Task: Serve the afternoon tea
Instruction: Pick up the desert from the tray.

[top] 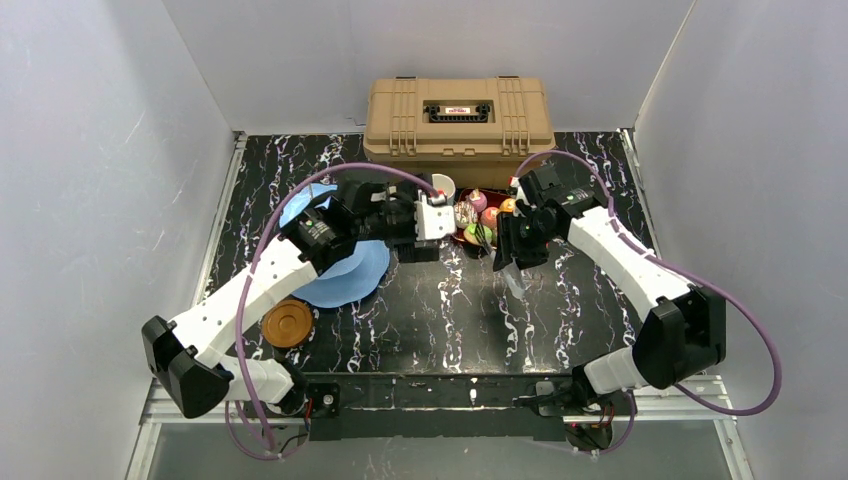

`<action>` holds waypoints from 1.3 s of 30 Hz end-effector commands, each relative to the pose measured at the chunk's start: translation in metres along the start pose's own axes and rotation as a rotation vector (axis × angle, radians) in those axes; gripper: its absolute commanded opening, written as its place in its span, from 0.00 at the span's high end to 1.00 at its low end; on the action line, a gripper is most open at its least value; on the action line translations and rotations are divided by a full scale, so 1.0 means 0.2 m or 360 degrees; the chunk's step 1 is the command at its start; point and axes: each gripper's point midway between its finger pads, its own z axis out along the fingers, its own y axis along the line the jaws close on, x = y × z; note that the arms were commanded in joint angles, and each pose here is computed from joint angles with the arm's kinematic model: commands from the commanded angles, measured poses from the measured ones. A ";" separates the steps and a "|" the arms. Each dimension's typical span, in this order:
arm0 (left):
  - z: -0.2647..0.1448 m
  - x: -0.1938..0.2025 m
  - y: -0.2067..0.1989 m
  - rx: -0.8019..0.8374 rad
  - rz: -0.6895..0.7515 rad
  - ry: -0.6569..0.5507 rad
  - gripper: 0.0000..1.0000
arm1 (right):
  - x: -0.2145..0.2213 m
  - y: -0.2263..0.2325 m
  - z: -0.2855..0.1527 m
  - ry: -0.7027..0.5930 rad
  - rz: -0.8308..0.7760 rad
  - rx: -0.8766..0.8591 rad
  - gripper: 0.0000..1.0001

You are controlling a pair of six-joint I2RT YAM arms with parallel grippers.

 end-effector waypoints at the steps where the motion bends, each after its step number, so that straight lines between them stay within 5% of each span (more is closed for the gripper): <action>1: -0.09 0.01 0.00 -0.0015 -0.0346 0.0093 0.07 | -0.07 0.07 -0.02 -0.0054 -0.0063 -0.0091 0.44; 39: -0.14 -0.04 0.02 -0.0047 -0.0349 0.0039 0.08 | -0.28 0.01 -0.05 -0.0181 -0.0110 0.0112 0.43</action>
